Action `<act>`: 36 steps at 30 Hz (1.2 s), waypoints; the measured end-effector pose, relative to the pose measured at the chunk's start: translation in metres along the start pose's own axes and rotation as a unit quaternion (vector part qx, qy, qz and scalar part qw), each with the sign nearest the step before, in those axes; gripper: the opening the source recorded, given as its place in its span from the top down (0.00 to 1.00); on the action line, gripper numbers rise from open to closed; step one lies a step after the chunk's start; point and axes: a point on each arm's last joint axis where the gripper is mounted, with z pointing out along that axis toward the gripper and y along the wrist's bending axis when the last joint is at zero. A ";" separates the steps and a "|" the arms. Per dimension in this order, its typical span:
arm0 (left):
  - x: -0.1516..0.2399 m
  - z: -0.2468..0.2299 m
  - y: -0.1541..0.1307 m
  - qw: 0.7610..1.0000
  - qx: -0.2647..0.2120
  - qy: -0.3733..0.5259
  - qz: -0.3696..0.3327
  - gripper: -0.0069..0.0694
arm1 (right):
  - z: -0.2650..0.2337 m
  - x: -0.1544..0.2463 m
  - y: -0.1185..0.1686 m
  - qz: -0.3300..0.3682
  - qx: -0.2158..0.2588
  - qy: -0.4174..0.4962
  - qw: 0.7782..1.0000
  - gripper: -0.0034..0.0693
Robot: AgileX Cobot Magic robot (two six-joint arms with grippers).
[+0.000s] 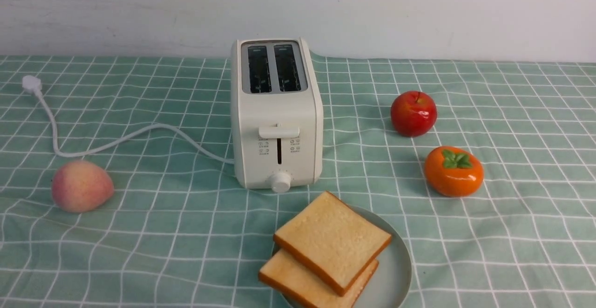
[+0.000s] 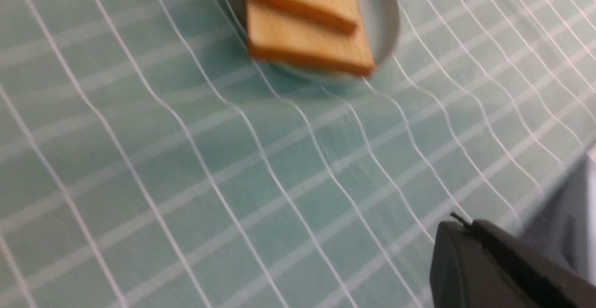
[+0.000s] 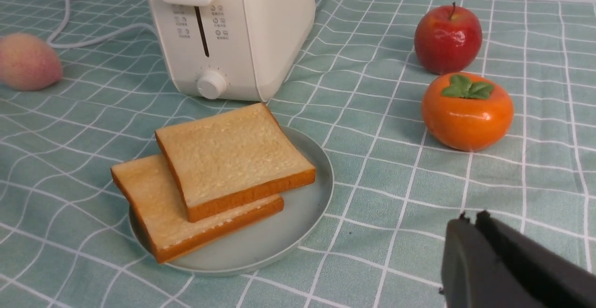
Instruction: Take toasted bread from bread machine on blue coffee table place on plate.
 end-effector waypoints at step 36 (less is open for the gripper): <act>0.126 0.059 0.079 0.951 -0.236 -0.180 -0.090 0.92 | 0.000 0.001 0.000 0.000 -0.001 0.003 1.000 0.88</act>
